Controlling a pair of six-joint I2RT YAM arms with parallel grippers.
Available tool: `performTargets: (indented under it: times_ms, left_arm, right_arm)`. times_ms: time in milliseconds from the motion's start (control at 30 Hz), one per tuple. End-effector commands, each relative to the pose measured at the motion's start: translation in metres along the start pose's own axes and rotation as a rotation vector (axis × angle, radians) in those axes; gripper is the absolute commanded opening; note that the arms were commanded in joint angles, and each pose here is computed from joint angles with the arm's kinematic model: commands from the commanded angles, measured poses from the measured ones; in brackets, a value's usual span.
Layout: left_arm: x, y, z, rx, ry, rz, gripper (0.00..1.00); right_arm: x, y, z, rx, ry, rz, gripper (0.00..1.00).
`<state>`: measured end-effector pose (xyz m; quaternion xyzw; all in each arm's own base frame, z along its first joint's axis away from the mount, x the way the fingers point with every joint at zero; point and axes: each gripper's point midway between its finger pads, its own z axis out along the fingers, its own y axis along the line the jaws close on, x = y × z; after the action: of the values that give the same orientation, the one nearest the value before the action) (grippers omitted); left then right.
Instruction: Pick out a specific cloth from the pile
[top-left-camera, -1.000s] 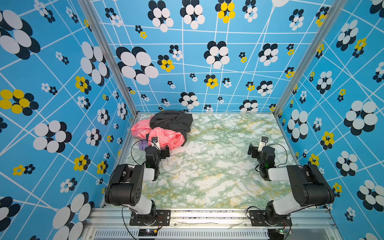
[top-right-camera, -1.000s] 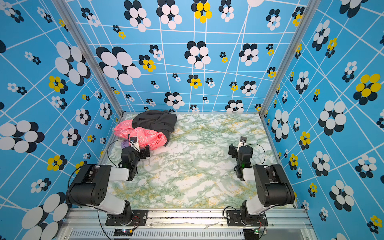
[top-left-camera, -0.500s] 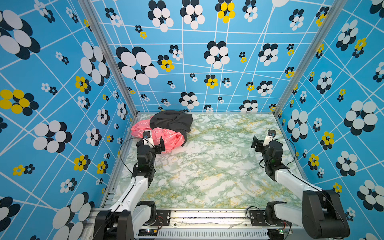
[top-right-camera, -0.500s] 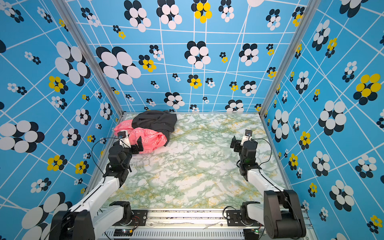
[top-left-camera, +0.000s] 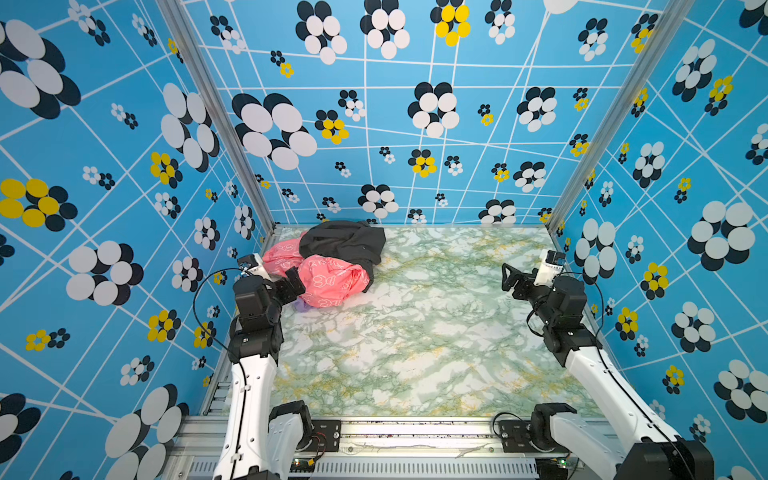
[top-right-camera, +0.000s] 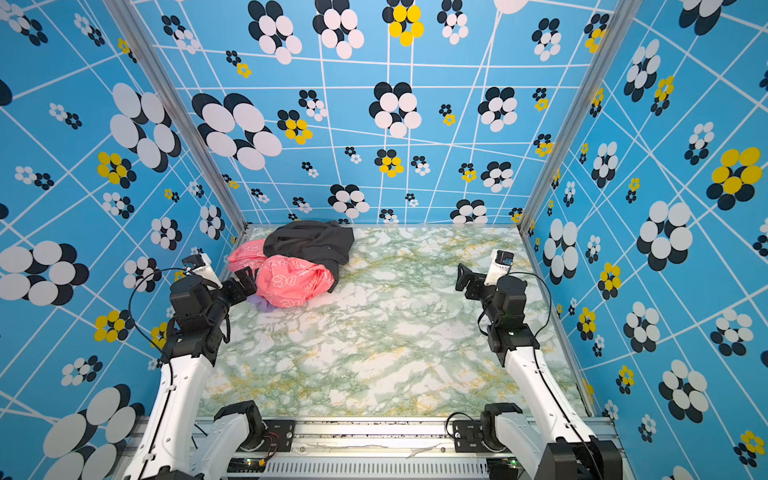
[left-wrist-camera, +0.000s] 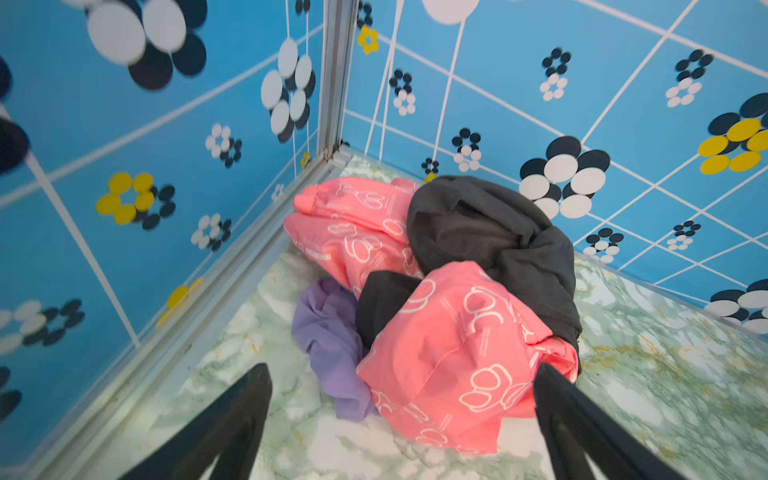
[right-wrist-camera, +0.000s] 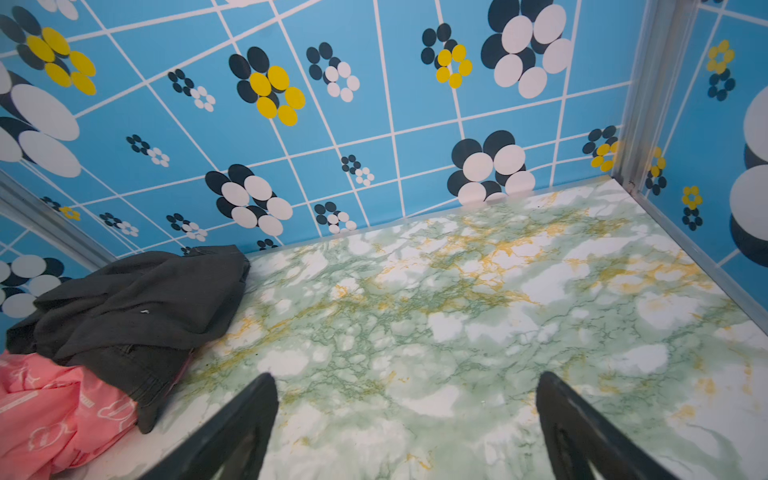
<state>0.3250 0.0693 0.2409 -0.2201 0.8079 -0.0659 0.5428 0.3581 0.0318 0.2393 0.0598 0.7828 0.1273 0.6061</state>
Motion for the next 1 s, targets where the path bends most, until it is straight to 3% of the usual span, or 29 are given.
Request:
performTargets:
  times_ms: [0,367,600,967]
  left_arm:
    - [0.026,0.004,0.007,0.027,0.137,-0.195,0.99]
    - [0.053,0.045,0.039,-0.053,0.219,-0.504,0.92]
    - [0.069,0.067,0.058,-0.076,0.294,-0.698,0.79]
    - [0.086,0.078,0.084,-0.083,0.375,-0.880,0.70]
  right_arm:
    - [0.004,0.019,-0.007,-0.085,0.047,0.021,0.99]
    - [0.010,0.045,-0.012,-0.175,0.074,-0.006,0.99]
    - [0.015,0.058,-0.011,-0.213,0.089,-0.017,0.99]
    - [0.017,0.060,-0.011,-0.220,0.096,-0.028,0.99]
